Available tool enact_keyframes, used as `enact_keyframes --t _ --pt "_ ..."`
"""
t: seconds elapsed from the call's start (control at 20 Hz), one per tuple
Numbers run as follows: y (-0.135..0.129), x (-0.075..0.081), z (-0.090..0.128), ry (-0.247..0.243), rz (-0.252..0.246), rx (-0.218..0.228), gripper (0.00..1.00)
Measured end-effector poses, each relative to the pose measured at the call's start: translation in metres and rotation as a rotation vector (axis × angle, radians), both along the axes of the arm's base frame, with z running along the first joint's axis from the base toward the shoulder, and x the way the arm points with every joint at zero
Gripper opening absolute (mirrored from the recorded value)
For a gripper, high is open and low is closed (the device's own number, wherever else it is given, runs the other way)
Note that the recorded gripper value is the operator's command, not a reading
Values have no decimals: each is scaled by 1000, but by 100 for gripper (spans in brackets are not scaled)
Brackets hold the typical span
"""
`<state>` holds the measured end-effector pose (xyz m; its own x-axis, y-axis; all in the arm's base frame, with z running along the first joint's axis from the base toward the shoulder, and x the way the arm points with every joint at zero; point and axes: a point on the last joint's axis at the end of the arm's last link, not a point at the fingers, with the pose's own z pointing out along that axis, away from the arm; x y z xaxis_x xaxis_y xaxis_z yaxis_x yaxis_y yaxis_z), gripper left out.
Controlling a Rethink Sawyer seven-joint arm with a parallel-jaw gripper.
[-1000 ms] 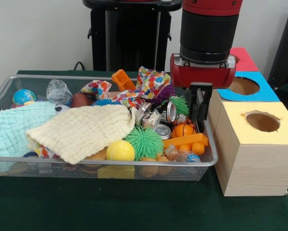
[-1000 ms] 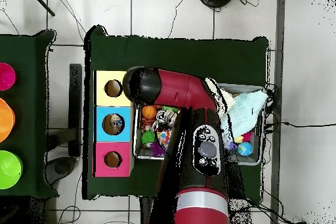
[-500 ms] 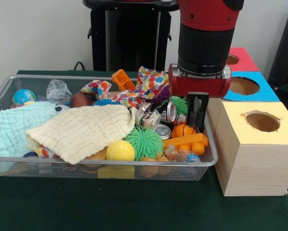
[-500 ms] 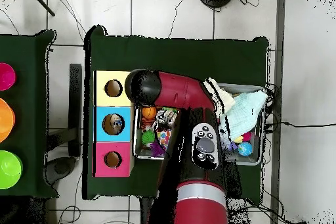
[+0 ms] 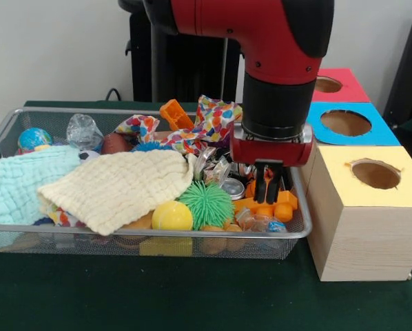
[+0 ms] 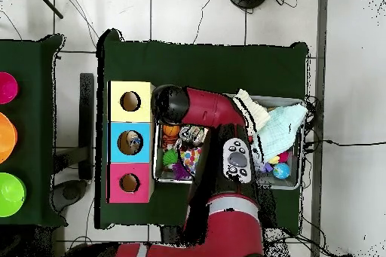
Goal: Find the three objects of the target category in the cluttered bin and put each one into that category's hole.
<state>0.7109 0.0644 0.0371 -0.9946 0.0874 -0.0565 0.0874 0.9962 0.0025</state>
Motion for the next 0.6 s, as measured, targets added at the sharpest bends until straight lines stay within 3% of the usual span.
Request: enact_keyframes --t 0.25,0.3,0.6 --pt "-13 -5 -14 3 2 -14 0" --pt "-15 -6 -17 6 5 -18 100" --pt "-29 -9 -19 9 9 -33 100"
